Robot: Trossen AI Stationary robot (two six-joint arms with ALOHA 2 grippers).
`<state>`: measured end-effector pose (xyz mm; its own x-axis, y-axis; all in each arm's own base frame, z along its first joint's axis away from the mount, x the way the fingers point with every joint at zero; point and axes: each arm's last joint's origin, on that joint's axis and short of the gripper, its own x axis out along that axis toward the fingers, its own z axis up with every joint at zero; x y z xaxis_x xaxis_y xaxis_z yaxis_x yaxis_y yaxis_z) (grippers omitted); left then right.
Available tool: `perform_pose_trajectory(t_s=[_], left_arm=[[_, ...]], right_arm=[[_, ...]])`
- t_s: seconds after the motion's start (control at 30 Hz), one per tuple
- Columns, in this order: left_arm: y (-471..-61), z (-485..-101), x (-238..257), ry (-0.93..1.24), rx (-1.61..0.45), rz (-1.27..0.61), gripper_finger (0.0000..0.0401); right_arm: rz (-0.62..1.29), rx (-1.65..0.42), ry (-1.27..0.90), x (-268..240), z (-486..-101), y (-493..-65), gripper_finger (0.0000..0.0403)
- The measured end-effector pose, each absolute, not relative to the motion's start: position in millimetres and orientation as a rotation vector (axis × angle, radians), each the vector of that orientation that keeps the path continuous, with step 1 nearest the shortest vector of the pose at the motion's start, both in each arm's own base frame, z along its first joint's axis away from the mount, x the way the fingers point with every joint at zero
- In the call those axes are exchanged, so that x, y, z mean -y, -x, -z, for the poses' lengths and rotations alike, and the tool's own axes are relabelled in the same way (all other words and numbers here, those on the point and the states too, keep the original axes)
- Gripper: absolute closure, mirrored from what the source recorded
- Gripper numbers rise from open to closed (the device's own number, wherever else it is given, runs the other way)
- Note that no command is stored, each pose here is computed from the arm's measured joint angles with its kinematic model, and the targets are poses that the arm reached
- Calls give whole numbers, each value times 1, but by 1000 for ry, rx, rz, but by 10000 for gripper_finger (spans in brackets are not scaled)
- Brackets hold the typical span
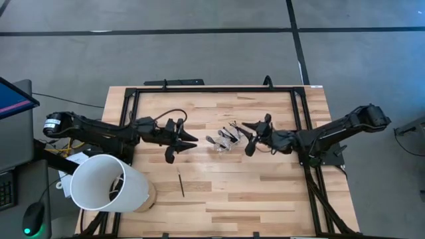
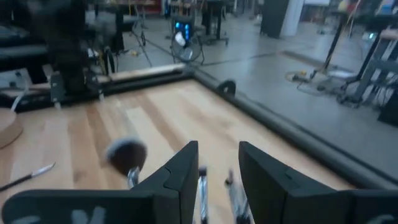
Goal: Put items in baskets/containers
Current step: Put the black liner brush into the transparent organizer
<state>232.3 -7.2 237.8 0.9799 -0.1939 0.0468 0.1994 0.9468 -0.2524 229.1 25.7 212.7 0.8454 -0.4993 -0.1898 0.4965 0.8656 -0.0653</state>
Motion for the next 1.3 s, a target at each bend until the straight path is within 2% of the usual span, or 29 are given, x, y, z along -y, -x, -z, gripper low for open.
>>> perform_pose_trajectory(t_s=[0.23,0.37,0.53,0.63,0.77,0.97,1.1,1.3], left_arm=[[-232,-223,16,310,-124,95,288],[-227,-211,23,361,-170,-30,288],[-220,-195,24,459,-209,-254,288],[-218,-189,23,529,-272,-323,288],[-225,-200,25,550,-403,-391,297],[-242,-223,14,554,-542,-501,310],[-253,-227,-7,665,-694,-529,311],[-262,-219,-25,750,-1075,-593,311]], right_arm=[[586,-112,33,-9,-241,-222,296],[610,-84,69,-3,-260,-225,296],[628,-170,134,5,-277,-235,296],[582,-250,159,6,-280,-242,296],[492,-349,178,5,-272,-245,296],[453,-414,200,4,-265,-243,296],[443,-418,222,4,-266,-243,294],[414,-424,214,5,-265,-243,294]])
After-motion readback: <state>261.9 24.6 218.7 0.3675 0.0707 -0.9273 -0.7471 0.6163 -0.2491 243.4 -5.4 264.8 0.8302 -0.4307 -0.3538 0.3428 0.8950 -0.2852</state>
